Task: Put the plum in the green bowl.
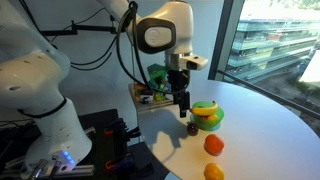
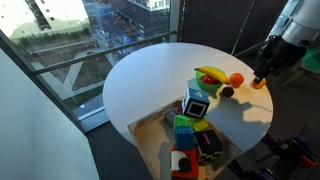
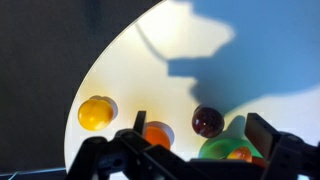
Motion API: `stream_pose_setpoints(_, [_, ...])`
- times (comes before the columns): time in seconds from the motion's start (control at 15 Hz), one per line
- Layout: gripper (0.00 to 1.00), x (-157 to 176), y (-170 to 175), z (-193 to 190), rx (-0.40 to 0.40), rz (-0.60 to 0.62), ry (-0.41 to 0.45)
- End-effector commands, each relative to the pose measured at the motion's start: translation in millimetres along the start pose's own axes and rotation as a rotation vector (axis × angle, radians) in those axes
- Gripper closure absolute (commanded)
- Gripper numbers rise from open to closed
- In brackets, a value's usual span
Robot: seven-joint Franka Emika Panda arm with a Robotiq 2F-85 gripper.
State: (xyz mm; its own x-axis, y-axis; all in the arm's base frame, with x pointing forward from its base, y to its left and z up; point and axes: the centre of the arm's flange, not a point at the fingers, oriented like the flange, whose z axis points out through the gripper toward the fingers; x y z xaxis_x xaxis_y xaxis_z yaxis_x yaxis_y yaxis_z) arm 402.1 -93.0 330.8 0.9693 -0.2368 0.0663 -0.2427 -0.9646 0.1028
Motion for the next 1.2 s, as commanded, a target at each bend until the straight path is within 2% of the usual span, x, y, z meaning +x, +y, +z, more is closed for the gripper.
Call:
stream_pose_setpoints(0.0, [0.00, 0.1, 0.0, -0.1, 0.000, 0.000, 0.000])
stream_pose_setpoints(0.4, [0.00, 6.9, 2.9, 17.0, 0.003, 0.000, -0.003])
stream_pose_setpoints(1.13, [0.00, 19.2, -7.2, 77.0, 0.047, -0.122, 0.096])
